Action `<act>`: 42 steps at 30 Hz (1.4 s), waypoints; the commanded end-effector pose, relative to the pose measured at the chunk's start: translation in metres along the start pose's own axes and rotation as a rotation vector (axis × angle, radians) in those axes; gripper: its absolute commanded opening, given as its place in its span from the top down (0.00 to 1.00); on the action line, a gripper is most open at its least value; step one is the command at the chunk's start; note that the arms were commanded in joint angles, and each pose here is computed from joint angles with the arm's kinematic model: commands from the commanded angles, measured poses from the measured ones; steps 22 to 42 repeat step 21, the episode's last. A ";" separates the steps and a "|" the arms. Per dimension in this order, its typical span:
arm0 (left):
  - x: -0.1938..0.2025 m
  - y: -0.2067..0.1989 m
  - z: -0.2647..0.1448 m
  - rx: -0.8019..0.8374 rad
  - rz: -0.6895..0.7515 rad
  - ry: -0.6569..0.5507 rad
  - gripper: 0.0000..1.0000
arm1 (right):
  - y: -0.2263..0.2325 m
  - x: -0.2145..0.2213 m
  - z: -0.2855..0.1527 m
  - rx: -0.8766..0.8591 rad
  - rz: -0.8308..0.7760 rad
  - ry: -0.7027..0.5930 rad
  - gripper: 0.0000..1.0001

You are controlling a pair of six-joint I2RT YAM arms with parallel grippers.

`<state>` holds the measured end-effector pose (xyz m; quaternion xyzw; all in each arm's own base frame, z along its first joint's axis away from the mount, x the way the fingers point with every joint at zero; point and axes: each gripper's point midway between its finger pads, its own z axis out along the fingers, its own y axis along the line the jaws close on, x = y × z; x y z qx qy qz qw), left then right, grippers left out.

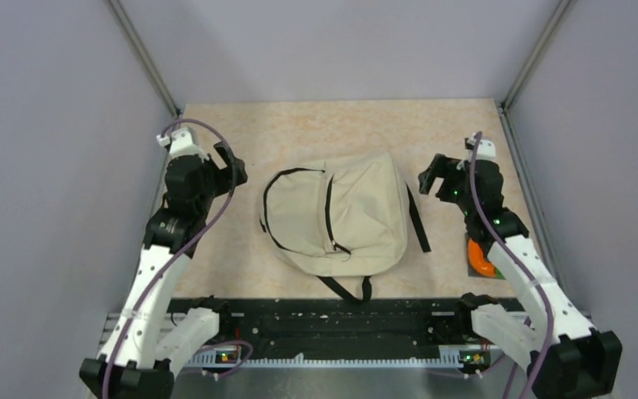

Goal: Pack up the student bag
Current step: Reset both arms

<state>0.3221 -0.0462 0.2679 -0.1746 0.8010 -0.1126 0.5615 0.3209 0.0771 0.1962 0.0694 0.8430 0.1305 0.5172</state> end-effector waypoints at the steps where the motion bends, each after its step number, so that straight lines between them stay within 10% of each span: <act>1: -0.039 0.009 -0.056 -0.034 0.090 -0.078 0.06 | -0.023 -0.065 -0.036 0.140 -0.019 -0.297 0.11; 12: -0.026 0.033 -0.074 -0.036 0.183 -0.195 0.03 | -0.032 -0.078 -0.080 0.118 -0.086 -0.560 0.10; 42: -0.031 0.032 -0.072 -0.039 0.202 -0.208 0.02 | -0.033 -0.078 -0.079 0.128 -0.082 -0.555 0.08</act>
